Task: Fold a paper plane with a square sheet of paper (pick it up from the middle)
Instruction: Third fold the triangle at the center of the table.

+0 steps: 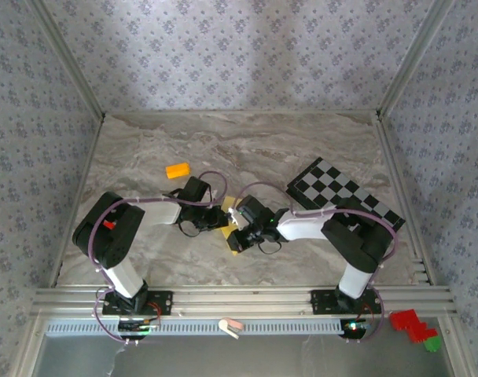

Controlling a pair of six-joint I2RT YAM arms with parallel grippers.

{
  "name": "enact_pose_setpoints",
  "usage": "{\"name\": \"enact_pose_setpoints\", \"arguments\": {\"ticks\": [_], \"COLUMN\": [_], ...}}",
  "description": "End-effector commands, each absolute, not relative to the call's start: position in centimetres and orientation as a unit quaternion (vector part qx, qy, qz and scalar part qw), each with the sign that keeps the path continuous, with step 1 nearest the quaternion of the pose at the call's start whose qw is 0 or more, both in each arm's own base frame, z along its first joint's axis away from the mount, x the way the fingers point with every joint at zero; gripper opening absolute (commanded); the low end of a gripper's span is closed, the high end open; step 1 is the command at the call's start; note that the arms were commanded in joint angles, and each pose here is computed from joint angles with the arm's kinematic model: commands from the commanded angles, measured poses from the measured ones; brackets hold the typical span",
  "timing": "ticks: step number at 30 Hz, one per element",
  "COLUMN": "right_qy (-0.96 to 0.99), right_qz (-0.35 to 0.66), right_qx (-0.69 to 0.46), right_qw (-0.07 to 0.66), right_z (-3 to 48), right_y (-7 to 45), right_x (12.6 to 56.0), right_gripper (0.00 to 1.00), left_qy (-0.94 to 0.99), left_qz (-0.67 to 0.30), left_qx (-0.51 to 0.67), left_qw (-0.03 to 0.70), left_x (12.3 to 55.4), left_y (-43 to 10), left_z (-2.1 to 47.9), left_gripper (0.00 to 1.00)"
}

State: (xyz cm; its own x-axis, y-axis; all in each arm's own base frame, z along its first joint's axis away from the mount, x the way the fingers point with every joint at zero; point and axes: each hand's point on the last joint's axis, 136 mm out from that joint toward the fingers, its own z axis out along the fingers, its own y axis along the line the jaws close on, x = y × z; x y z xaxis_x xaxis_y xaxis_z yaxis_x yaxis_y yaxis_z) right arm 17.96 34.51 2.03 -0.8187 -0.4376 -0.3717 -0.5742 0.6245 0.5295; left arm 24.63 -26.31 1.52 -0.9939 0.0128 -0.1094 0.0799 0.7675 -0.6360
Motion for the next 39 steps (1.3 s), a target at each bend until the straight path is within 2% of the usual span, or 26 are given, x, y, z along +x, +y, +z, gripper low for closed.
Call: {"name": "enact_pose_setpoints", "arguments": {"ticks": [1, 8, 16, 26, 32, 39], "right_qy": [0.921, 0.915, 0.902, 0.878, 0.882, 0.903], "right_qz": [0.273, 0.26, 0.276, 0.385, 0.389, 0.363], "right_qx": [-0.278, -0.31, -0.331, -0.269, -0.248, -0.218], "right_qw": [0.026, -0.008, -0.012, 0.095, 0.099, 0.074], "right_z": [-1.2, -1.7, -0.2, 6.1, 5.2, 2.1], "right_y": [30.9, 30.1, 29.8, 32.7, 34.4, 33.1], "right_x": [14.3, 11.5, 10.2, 15.0, 17.0, 18.0], "right_gripper": [0.06, 0.04, 0.01, 0.02, 0.01, 0.0], "left_qy": [0.973, 0.976, 0.976, 0.974, 0.974, 0.973], "left_qz": [-0.229, -0.219, -0.218, -0.225, -0.227, -0.231], "left_qx": [0.012, 0.014, 0.017, 0.017, 0.015, 0.017], "left_qw": [0.008, 0.002, 0.003, 0.006, 0.007, 0.012], "left_x": [22.2, 21.9, 22.0, 22.2, 22.3, 22.6], "left_y": [-22.6, -22.2, -22.3, -22.6, -22.7, -23.0], "left_z": [-3.9, -4.4, -4.3, -3.8, -3.6, -3.0], "left_gripper": [0.16, 0.16, 0.16, 0.16, 0.16, 0.17]}}
